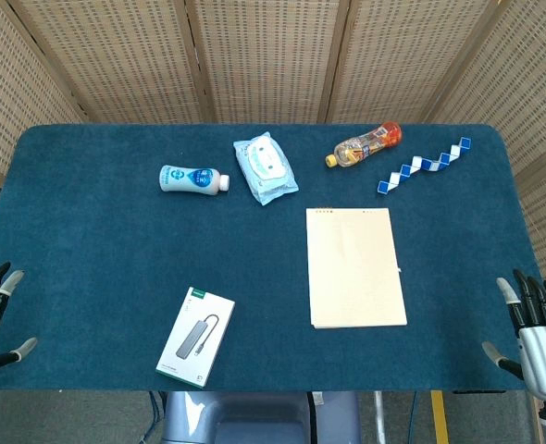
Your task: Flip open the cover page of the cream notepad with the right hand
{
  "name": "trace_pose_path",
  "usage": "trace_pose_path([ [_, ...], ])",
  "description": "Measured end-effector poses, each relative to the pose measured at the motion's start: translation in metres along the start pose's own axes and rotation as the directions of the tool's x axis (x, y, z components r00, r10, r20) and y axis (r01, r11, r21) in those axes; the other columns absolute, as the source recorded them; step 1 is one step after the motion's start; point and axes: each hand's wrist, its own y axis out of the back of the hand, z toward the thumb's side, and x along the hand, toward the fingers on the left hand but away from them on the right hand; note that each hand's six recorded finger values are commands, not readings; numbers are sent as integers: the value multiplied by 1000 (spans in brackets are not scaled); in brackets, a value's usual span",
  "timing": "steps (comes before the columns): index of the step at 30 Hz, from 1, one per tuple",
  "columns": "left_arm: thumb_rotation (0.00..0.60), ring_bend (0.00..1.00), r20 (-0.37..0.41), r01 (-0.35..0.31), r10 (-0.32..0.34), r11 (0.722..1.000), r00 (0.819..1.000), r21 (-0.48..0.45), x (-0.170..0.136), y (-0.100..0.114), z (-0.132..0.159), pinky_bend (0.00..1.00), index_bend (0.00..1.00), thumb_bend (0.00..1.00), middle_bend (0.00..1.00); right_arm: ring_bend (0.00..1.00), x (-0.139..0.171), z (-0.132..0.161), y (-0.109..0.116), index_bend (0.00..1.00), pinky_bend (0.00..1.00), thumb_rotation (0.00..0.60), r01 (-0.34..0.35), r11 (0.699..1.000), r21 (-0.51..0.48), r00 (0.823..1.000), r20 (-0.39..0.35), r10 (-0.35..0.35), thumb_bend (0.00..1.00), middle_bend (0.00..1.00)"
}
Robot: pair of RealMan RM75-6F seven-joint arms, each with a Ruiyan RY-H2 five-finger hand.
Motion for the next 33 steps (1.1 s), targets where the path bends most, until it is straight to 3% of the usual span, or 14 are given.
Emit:
trace_pose_path([
  [10, 600, 0, -6, -5, 5, 1000, 1000, -15, 0, 1, -2, 0, 0, 0, 0, 0, -1, 6, -9, 0, 0, 600, -36, 999, 7, 999, -20, 36, 0, 0],
  [14, 600, 0, -3, -6, 6, 1000, 1000, -10, 1, 1, -1, 0, 0, 0, 0, 0, -9, 21, -22, 1, 0, 600, -67, 997, 32, 991, -112, 71, 95, 0],
  [19, 600, 0, -11, 4, -4, 1000, 1000, 5, 4, -3, -1, 0, 0, 0, 0, 0, -27, 47, -43, 53, 0, 600, -103, 994, 44, 952, -286, 111, 209, 0],
  [23, 600, 0, -26, 9, -9, 1000, 1000, 12, 6, -6, -1, 0, 0, 0, 0, 0, -42, 68, -65, 93, 0, 600, -132, 988, 78, 902, -405, 152, 254, 0],
  [26, 600, 0, -30, 19, -18, 1000, 999, 20, 8, -9, 0, 0, 0, 0, 0, 0, -51, 80, -82, 101, 0, 600, -159, 981, 113, 876, -442, 193, 260, 0],
  [33, 600, 0, -39, 26, -25, 999, 999, 23, 10, -11, -1, 0, 0, 0, 0, 0, -68, 92, -116, 107, 0, 600, -209, 960, 186, 848, -454, 272, 293, 4],
])
